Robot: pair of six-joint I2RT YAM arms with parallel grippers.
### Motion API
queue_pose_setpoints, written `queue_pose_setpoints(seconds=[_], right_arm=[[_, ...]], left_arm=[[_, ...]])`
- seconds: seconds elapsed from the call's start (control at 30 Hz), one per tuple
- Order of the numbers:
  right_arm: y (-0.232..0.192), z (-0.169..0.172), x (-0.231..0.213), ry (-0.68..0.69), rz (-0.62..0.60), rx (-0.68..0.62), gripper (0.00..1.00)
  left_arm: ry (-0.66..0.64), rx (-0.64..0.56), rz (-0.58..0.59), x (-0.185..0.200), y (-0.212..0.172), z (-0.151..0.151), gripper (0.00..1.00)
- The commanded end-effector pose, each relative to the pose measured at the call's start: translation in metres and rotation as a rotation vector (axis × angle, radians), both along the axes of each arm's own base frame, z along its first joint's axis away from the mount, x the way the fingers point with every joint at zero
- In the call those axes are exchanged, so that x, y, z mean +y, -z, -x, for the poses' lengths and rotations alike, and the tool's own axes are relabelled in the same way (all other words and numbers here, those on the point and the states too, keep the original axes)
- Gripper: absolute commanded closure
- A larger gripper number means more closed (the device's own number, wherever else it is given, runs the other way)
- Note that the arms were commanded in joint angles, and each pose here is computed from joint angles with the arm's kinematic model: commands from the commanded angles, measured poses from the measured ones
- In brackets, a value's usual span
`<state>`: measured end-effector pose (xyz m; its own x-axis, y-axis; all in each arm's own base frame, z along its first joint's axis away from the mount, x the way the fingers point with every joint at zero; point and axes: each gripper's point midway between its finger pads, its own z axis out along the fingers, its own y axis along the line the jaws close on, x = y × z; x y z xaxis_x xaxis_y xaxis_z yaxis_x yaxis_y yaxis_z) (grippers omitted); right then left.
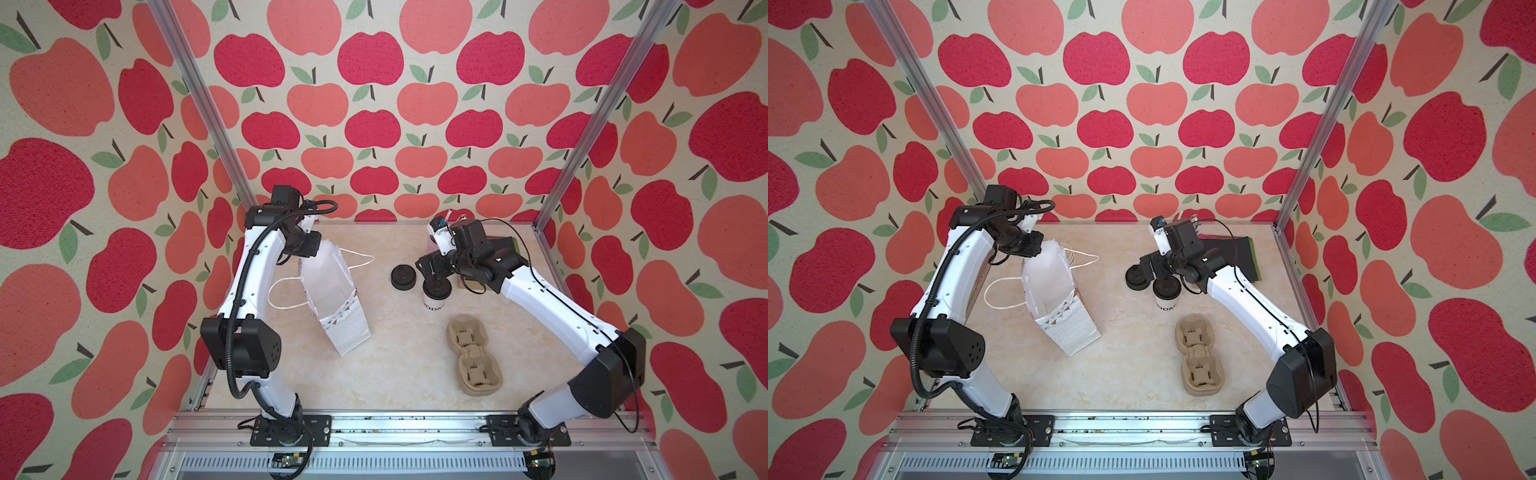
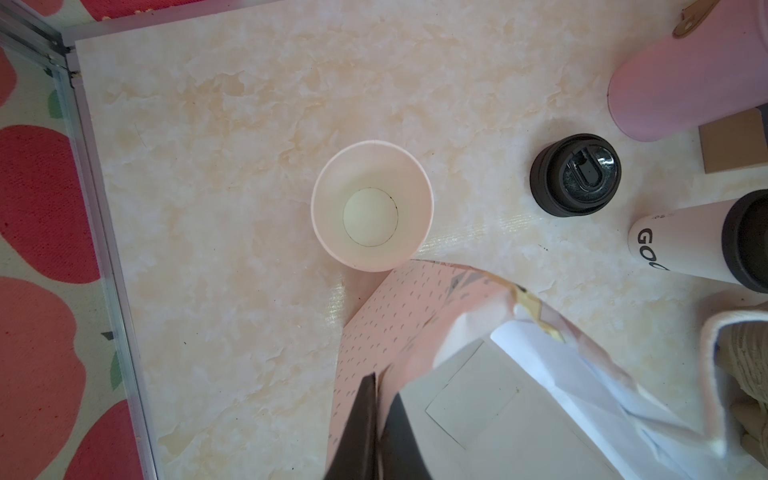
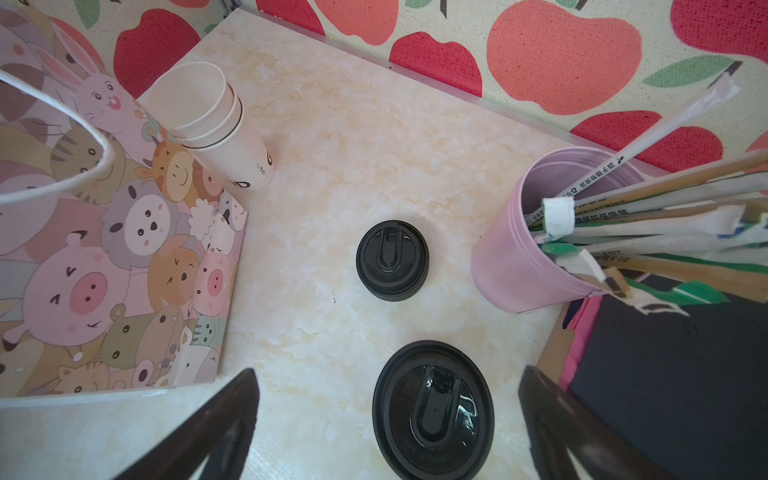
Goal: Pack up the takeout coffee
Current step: 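Slide the bag with the left gripper farther from the robot beside the lids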
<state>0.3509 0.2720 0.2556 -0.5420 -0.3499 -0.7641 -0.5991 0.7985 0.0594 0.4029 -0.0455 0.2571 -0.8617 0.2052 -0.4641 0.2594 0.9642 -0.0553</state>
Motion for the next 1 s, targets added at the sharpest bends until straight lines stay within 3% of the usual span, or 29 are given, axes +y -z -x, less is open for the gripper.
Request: queue_pose_setpoints(seconds=[0.0,0.33,0.73,0.97], right_arm=[[-0.009,0.005,-0.010,0.020,-0.034,-0.010,0.01],[-0.001,0.017,-0.036,0.055,-0.033,0.014,0.01],[0.013,0.034,-0.067,0.090,0.002,0.050,0.01],[0.020,0.040,-0.073,0.083,0.033,0.075,0.01]], left_arm=[[-0.049,0.014,0.087,-0.006,-0.017,0.014,0.95],[-0.082,0.056,0.299,-0.033,-0.032,0.031,1.00],[-0.012,0.095,0.251,-0.048,-0.015,0.043,0.96],[-0.017,0.095,0.171,-0.037,-0.003,0.041,0.79]])
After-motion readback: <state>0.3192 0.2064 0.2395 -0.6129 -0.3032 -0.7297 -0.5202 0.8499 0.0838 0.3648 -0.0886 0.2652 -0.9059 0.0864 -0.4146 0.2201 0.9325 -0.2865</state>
